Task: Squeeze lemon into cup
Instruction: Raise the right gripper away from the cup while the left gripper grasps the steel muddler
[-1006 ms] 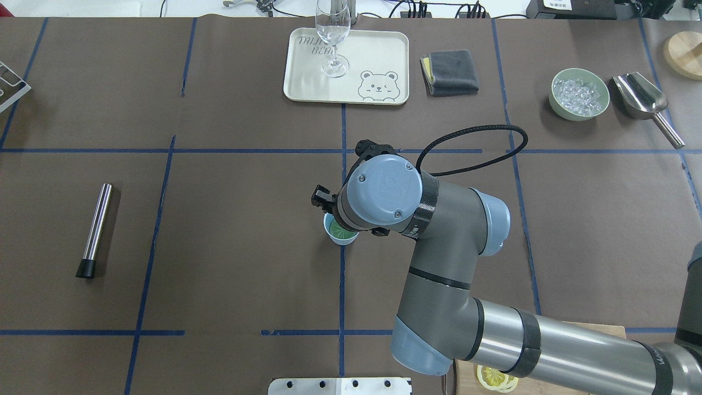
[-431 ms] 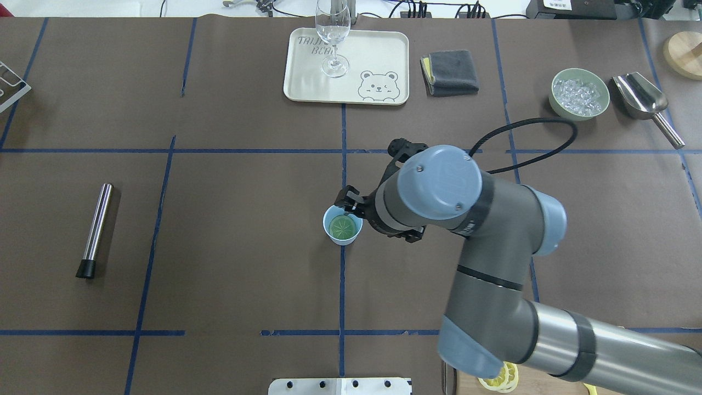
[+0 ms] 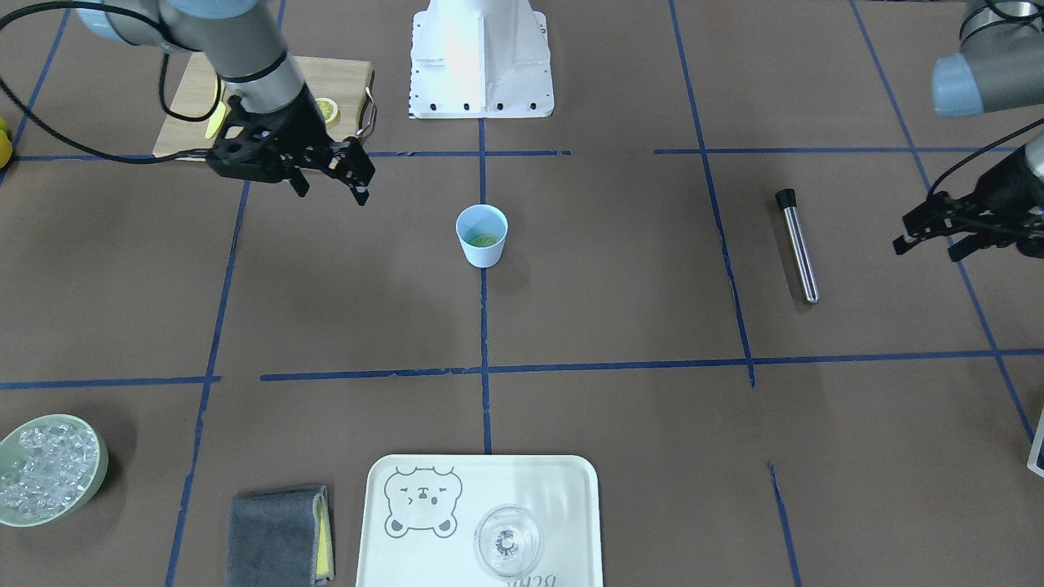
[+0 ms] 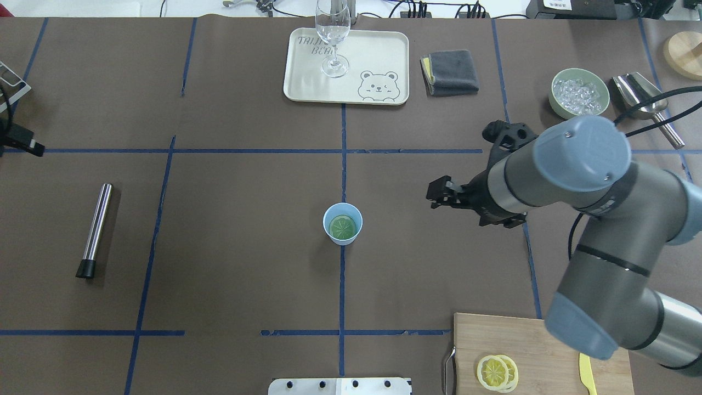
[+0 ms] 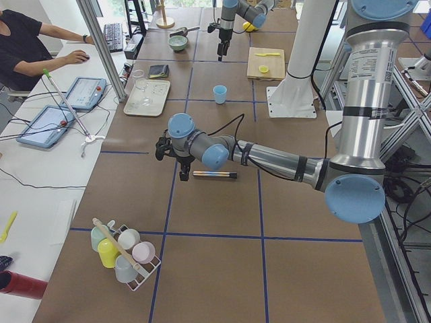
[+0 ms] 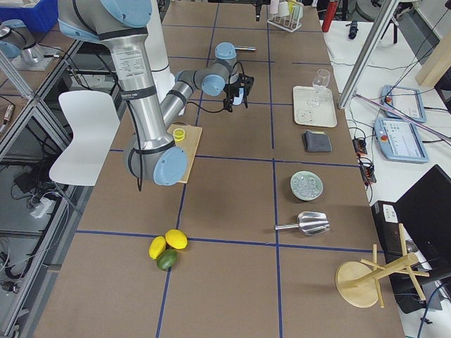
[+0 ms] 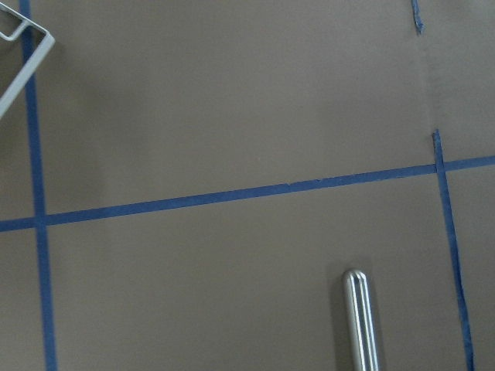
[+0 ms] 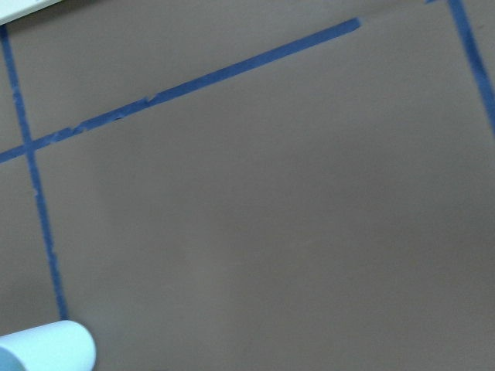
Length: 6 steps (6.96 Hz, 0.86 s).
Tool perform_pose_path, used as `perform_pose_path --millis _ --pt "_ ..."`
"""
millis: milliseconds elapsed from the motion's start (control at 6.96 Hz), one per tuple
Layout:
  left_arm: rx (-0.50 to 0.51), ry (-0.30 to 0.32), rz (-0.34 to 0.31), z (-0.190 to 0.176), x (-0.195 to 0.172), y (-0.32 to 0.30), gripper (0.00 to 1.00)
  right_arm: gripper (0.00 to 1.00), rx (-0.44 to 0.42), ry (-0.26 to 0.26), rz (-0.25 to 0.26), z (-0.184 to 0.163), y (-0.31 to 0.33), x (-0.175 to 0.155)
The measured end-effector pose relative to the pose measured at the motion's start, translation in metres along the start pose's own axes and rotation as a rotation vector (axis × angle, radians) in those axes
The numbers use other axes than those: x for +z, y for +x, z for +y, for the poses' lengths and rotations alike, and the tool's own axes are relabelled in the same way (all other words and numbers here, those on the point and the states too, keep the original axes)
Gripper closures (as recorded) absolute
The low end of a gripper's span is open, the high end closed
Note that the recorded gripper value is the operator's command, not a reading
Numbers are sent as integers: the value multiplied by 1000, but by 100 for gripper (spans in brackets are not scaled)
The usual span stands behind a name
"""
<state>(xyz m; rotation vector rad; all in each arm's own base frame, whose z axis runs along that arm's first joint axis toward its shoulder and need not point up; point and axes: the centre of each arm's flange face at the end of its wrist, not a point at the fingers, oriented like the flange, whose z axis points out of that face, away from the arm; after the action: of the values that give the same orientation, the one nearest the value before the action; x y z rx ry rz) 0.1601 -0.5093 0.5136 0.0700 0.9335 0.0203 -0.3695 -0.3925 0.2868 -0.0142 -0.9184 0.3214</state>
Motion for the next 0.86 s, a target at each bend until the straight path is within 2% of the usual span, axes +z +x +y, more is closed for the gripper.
perform_pose_path --millis 144,431,862 --pt "-19 -23 -38 8 36 26 10 0 -39 2 32 -22 33 -5" --pt "-30 -57 -94 21 81 41 11 0 -74 -2 65 -41 67 -9" --pt "0 -86 -128 24 116 51 17 0 -76 -6 73 -44 73 -8"
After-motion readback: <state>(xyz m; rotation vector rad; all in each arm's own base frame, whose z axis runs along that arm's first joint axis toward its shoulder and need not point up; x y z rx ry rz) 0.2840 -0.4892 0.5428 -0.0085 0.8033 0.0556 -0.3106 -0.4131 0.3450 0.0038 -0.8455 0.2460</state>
